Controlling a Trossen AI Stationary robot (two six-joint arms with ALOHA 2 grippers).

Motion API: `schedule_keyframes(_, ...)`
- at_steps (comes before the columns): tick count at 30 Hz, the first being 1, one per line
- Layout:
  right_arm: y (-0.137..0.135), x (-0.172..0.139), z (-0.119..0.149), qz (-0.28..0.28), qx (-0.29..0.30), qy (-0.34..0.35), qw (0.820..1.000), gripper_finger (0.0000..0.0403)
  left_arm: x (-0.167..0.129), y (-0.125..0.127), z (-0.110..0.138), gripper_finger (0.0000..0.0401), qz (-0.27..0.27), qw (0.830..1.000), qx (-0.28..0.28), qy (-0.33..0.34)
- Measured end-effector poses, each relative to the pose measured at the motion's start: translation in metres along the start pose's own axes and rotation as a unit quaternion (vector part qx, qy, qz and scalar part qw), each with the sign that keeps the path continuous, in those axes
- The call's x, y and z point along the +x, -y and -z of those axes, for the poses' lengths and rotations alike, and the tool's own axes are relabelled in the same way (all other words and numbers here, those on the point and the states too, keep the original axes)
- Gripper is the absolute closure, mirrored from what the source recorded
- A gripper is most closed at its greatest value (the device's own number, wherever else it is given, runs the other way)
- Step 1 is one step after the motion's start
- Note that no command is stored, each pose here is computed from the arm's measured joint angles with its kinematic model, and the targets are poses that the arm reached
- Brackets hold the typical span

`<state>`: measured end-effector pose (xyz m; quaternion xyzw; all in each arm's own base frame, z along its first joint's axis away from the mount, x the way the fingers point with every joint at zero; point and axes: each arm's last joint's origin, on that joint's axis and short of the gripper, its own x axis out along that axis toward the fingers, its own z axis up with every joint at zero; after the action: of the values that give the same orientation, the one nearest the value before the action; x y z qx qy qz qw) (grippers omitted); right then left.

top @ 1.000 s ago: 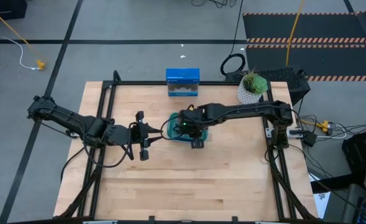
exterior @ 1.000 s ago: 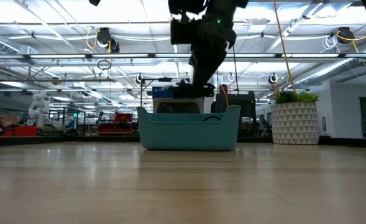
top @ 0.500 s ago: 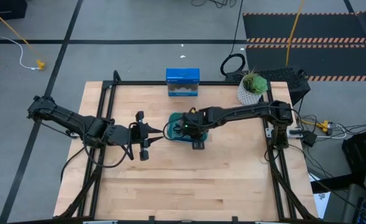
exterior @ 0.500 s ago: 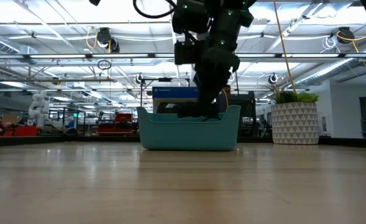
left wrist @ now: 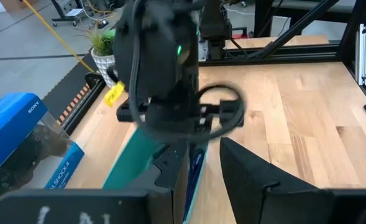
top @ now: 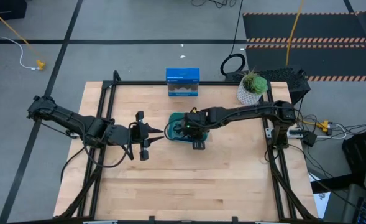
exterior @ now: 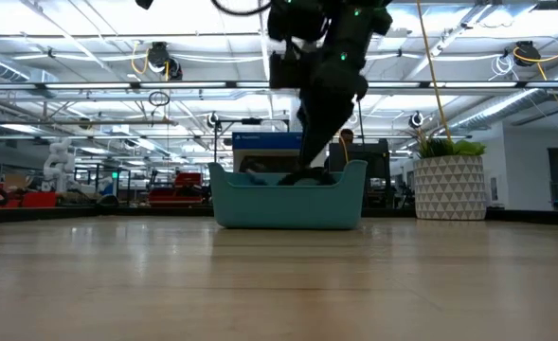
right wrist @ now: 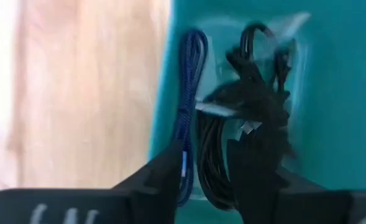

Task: Pick and place USB-C Cables
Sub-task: Put the black charger cable into the green container, then return to Home Position

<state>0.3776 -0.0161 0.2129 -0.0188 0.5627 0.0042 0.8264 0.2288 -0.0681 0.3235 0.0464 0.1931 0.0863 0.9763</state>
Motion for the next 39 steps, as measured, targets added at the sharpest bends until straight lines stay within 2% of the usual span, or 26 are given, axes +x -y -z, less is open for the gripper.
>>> schedule_keyframes(10,-0.024,-0.056,-0.001,-0.006,-0.018,0.074,0.997,0.0212,0.0,0.0,0.0,0.0304,0.0,1.0,0.004,0.002)
schedule_keyframes(16,-0.036,-0.096,0.008,0.019,-0.026,0.106,0.994,0.0204,0.0,0.0,-0.003,0.0304,0.001,1.0,-0.008,0.014)
schedule_keyframes(19,-0.044,-0.117,0.017,0.014,-0.027,0.125,0.992,0.0205,0.0,0.0,-0.004,0.0304,0.001,1.0,-0.023,0.02)
schedule_keyframes(23,-0.052,-0.139,0.04,0.003,-0.031,0.163,0.986,0.0205,-0.001,0.001,-0.005,0.0304,0.004,0.999,-0.034,0.023)
schedule_keyframes(28,-0.056,-0.145,0.086,0.009,-0.007,0.213,0.977,0.0206,-0.001,0.001,-0.006,0.0304,0.005,0.999,-0.04,0.029)
schedule_keyframes(34,-0.065,-0.123,0.144,-0.019,0.003,0.293,0.956,0.0206,0.001,0.003,-0.01,0.0304,0.008,0.997,-0.056,0.046)
schedule_keyframes(39,-0.07,-0.109,0.168,-0.037,-0.023,0.347,0.937,0.0206,0.003,0.008,-0.008,0.0304,0.013,0.998,-0.046,0.044)
